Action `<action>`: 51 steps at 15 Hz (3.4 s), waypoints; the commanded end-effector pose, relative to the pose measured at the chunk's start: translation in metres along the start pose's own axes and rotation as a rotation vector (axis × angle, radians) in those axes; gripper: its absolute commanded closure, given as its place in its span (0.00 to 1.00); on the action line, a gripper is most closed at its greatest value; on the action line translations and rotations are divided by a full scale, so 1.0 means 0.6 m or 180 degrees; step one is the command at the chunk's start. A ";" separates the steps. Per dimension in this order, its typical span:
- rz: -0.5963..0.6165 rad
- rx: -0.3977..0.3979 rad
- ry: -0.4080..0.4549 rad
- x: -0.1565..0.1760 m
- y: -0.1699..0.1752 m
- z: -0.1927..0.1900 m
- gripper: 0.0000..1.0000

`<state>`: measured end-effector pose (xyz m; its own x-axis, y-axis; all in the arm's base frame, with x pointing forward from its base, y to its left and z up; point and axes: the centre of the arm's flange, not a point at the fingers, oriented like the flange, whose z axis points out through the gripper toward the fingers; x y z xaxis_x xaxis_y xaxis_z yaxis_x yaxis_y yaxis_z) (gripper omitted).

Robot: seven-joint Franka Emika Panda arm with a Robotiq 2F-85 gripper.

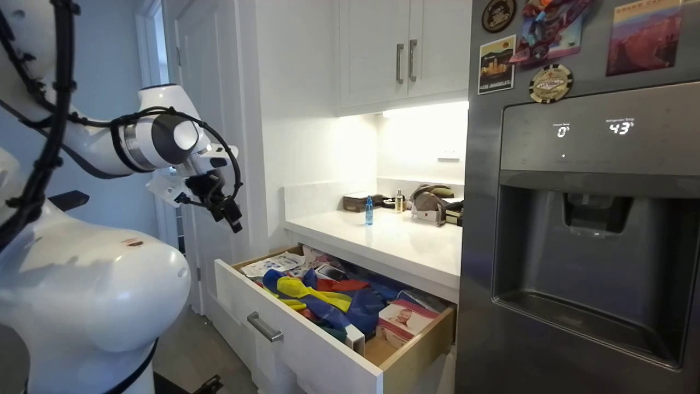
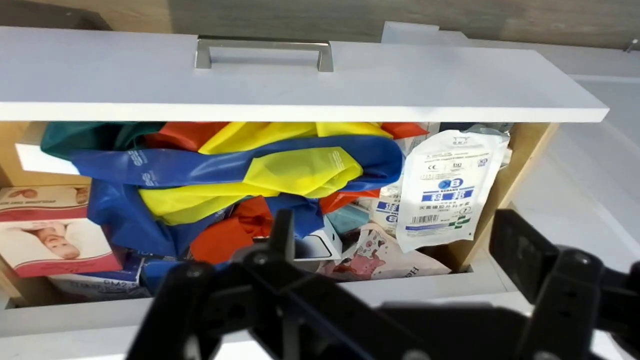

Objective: Push the drawer closed

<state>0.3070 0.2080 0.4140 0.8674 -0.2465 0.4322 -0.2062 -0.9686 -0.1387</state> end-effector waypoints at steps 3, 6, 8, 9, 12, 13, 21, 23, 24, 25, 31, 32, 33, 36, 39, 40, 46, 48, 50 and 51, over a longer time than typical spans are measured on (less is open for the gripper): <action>0.0097 -0.0281 0.0089 -0.088 0.003 0.111 0.00; 0.0140 -0.0435 0.0049 -0.116 -0.009 0.156 0.00; 0.0163 -0.0506 0.0020 -0.131 -0.015 0.184 0.14; 0.0163 -0.0520 0.0009 -0.134 -0.017 0.194 0.26; 0.0132 -0.0459 0.0007 -0.154 -0.022 0.228 0.51; 0.0125 -0.0437 0.0007 -0.159 -0.023 0.239 0.58; 0.0017 -0.0370 0.0172 -0.147 -0.009 0.327 1.00; 0.0015 -0.0369 0.0135 -0.137 0.000 0.352 0.99; 0.0015 -0.0369 0.0129 -0.134 0.004 0.367 0.99; 0.0015 -0.0375 0.0143 -0.131 0.010 0.378 0.99; -0.0049 -0.0401 0.0248 -0.112 0.030 0.451 0.99; -0.0047 -0.0425 0.0306 -0.106 0.032 0.463 0.99; -0.0097 -0.0458 0.0391 -0.101 0.036 0.474 0.99; -0.0219 -0.0527 0.0574 -0.088 0.030 0.493 0.99; -0.0266 -0.0579 0.0797 -0.071 0.031 0.503 0.99; -0.0282 -0.0589 0.0874 -0.066 0.030 0.506 0.99; -0.0341 -0.0655 0.1204 -0.030 0.024 0.502 0.99; -0.0338 -0.0648 0.1304 -0.018 0.020 0.495 0.99; -0.0332 -0.0645 0.1374 -0.007 0.020 0.492 0.99; -0.0330 -0.0655 0.1396 -0.002 0.023 0.495 0.99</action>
<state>0.4274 0.2160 0.1443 0.6562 -0.1281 0.7436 -0.2660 -0.9615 0.0690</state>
